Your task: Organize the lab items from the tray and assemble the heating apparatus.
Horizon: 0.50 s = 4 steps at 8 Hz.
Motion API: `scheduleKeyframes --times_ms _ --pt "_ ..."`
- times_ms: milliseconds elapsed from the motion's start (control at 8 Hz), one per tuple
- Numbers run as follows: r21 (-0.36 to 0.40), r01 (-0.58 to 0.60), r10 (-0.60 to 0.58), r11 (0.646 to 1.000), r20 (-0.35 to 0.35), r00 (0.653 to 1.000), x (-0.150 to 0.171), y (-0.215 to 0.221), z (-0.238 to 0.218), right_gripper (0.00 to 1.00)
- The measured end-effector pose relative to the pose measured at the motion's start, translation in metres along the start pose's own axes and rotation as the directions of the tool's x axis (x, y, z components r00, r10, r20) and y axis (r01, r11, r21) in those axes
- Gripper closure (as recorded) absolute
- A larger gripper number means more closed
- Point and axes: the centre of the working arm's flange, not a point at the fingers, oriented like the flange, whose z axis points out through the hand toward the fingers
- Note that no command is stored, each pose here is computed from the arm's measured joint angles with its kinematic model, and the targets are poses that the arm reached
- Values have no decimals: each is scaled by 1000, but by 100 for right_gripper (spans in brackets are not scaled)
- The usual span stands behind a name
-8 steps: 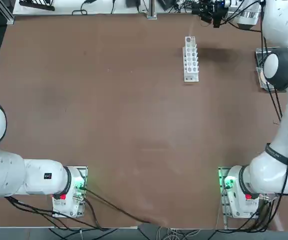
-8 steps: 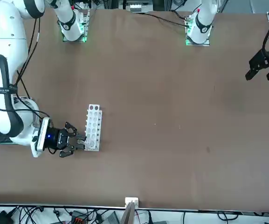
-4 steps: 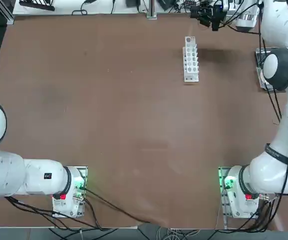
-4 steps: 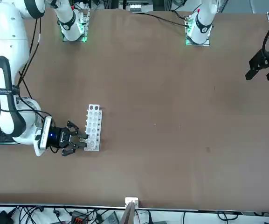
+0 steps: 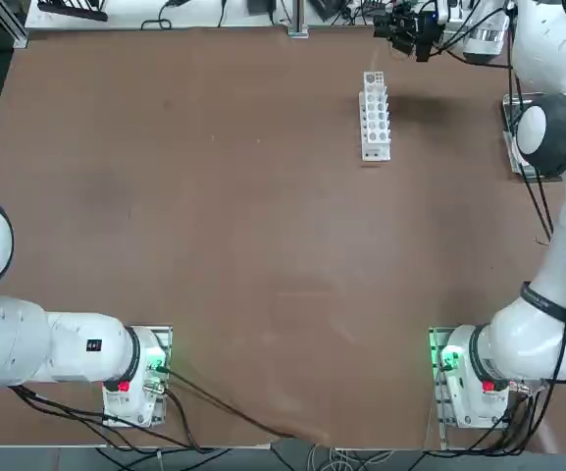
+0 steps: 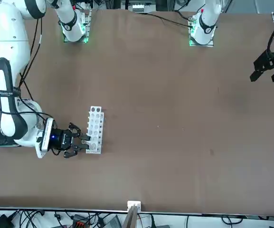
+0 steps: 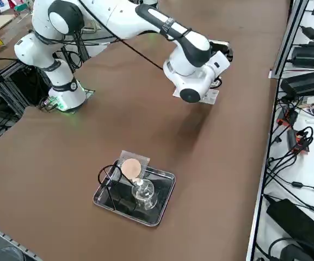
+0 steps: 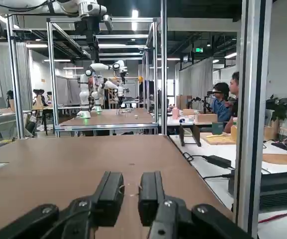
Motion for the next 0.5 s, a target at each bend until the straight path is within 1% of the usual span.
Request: scheduleKeyframes --times_ms 500 --pt "12 -2 1 1000 15 1000 -5 -3 0 75"
